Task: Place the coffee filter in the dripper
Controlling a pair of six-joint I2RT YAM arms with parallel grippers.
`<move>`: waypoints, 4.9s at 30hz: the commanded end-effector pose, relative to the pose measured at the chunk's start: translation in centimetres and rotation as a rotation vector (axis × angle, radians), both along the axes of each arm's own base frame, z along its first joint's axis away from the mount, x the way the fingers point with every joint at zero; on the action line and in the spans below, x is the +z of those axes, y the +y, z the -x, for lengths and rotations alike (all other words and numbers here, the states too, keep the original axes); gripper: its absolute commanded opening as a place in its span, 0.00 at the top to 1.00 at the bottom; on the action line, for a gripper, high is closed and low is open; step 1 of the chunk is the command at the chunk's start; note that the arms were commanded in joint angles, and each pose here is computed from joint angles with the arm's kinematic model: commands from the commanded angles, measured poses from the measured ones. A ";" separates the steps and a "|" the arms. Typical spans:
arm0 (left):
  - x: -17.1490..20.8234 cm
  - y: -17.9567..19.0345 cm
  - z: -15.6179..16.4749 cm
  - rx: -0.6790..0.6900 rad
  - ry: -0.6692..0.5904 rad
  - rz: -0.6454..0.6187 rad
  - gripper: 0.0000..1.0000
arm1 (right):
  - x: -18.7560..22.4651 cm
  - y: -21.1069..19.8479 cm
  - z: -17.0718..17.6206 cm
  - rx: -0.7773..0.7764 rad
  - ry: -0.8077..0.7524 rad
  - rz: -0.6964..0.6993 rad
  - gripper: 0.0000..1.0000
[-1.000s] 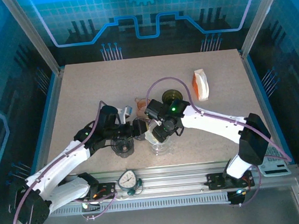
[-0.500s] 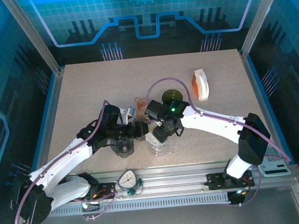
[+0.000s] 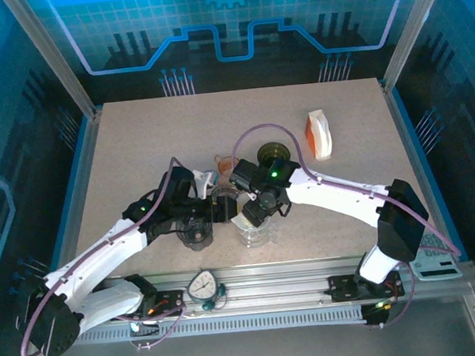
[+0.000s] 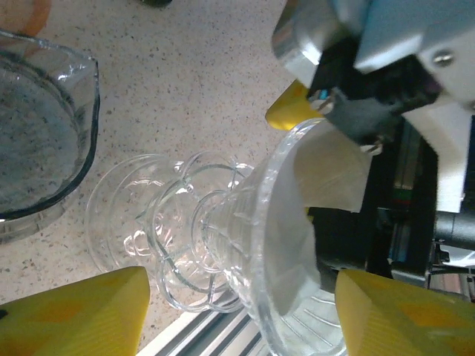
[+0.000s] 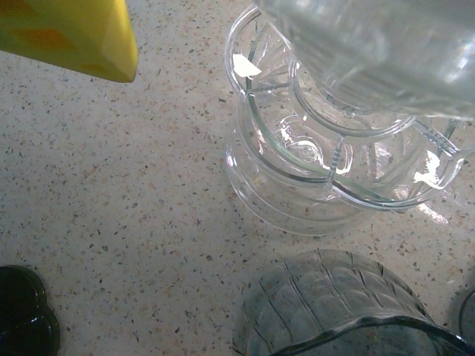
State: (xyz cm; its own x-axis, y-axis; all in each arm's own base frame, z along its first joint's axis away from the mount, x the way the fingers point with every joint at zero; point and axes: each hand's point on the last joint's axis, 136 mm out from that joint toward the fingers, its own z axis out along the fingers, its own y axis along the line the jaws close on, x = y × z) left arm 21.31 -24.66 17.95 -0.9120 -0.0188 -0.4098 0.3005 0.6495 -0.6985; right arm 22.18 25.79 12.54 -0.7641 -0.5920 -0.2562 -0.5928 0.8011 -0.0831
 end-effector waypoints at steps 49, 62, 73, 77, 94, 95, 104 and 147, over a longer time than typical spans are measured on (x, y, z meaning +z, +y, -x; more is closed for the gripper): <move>1.6 -0.8 -1.0 0.007 -0.096 -0.034 0.42 | -0.2 0.3 0.2 -0.010 0.003 0.008 0.31; 1.0 -0.9 -0.9 0.002 -0.089 -0.057 0.65 | -0.4 0.1 0.2 -0.012 0.002 0.012 0.31; 0.7 -0.9 -0.9 0.002 -0.082 -0.059 0.75 | -0.3 0.2 0.2 -0.020 -0.003 0.006 0.31; 0.8 -1.0 -0.9 0.001 -0.083 -0.057 0.75 | 0.2 0.5 0.1 -0.021 -0.015 -0.023 0.30; 0.5 -0.9 -0.8 0.004 -0.077 -0.063 0.75 | 0.4 0.2 0.0 -0.030 -0.030 -0.018 0.29; 0.5 -0.9 -0.8 0.004 -0.076 -0.063 0.75 | 1.2 0.3 -0.2 -0.030 -0.050 -0.035 0.28; 0.3 -0.8 -0.8 0.006 -0.074 -0.066 0.75 | 8.1 -0.9 -1.2 -0.071 -0.238 -0.172 0.26; -3.1 7.6 -8.7 0.329 0.101 -0.293 0.45 | 11.2 -10.3 2.4 -0.291 -0.408 -0.406 0.26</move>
State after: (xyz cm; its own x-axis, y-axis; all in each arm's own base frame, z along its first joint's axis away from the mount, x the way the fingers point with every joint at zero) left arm 29.99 -17.72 14.97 -0.9024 -0.2682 -0.3373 -0.0423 0.8341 -0.5500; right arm 20.04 16.25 23.98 -0.6633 -0.2041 -0.7200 -0.3573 0.9317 0.0650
